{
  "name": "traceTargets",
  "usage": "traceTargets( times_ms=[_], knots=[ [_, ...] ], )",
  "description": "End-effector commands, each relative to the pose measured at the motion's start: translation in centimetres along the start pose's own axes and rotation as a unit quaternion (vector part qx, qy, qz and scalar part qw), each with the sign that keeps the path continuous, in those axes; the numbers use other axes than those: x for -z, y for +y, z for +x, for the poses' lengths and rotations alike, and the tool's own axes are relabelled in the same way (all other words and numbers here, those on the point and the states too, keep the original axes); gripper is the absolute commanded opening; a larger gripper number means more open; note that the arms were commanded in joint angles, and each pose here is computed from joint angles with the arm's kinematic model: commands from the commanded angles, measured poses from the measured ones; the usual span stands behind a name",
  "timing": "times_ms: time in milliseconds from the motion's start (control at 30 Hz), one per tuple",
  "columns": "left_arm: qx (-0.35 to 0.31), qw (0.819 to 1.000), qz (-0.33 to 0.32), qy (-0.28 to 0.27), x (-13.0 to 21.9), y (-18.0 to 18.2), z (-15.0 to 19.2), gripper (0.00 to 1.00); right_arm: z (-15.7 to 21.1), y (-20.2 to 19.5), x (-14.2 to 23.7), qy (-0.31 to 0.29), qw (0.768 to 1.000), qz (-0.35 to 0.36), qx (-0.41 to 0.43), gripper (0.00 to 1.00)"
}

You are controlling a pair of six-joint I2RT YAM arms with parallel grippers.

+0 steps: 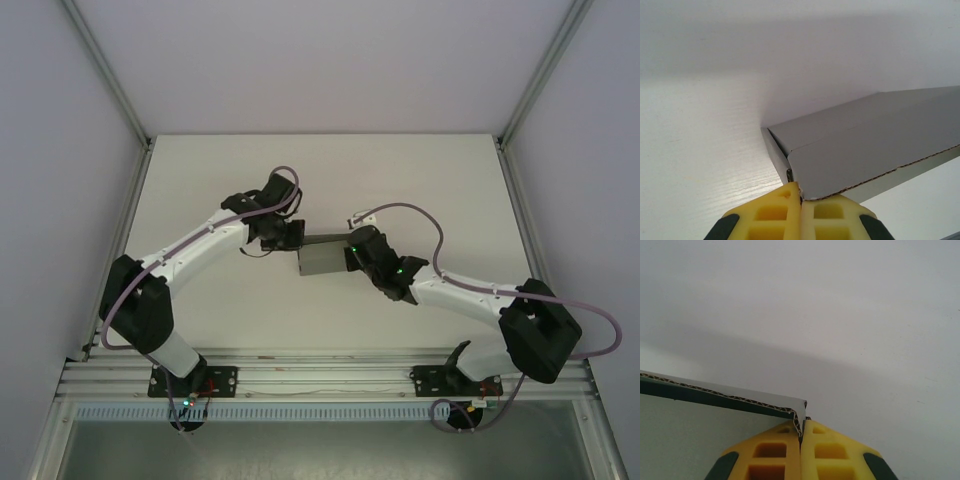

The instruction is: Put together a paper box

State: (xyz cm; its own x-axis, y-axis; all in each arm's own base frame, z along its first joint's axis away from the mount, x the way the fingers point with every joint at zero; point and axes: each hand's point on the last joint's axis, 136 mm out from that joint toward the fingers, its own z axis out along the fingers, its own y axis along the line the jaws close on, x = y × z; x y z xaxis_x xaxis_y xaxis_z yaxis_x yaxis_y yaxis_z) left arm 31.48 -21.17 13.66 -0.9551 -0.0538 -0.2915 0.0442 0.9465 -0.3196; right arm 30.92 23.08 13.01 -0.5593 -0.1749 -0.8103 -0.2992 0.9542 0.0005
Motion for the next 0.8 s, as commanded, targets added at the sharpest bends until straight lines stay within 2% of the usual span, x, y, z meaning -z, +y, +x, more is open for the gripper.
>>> traceTargets(
  times_ms=[0, 100, 233, 400, 533, 667, 767],
  knots=[
    [0.002, 1.0, 0.018, 0.018, -1.7, -0.6, 1.3, 0.0, 5.5, 0.1, -0.5, 0.085, 0.996, -0.004, 0.033, 0.0],
    [-0.009, 1.0, -0.008, 0.0, -2.8, 0.5, 1.6, 0.0, 5.6, 0.1, -0.6, 0.084, 0.996, -0.003, 0.042, 0.0],
    [-0.033, 0.999, -0.023, 0.012, -3.8, 1.3, 2.8, 0.0, 5.5, -0.5, -0.6, 0.074, 0.996, 0.009, 0.051, 0.0],
    [-0.077, 0.996, -0.042, 0.005, -4.9, 1.7, 4.1, 0.0, 6.7, 0.6, -1.1, 0.062, 0.997, -0.03, 0.039, 0.0],
    [-0.104, 0.993, -0.055, 0.012, -6.2, 2.3, 5.5, 0.0, 7.6, 0.3, -1.5, 0.068, 0.997, -0.023, 0.025, 0.0],
    [-0.102, 0.993, -0.065, 0.006, -6.7, 2.8, 5.5, 0.0, 6.7, 0.5, -1.3, 0.06, 0.998, -0.024, 0.014, 0.04],
    [-0.103, 0.992, -0.071, -0.007, -6.5, 2.9, 5.0, 0.0, 4.7, 0.2, -0.6, 0.041, 0.999, -0.019, -0.013, 0.1]
  ],
)
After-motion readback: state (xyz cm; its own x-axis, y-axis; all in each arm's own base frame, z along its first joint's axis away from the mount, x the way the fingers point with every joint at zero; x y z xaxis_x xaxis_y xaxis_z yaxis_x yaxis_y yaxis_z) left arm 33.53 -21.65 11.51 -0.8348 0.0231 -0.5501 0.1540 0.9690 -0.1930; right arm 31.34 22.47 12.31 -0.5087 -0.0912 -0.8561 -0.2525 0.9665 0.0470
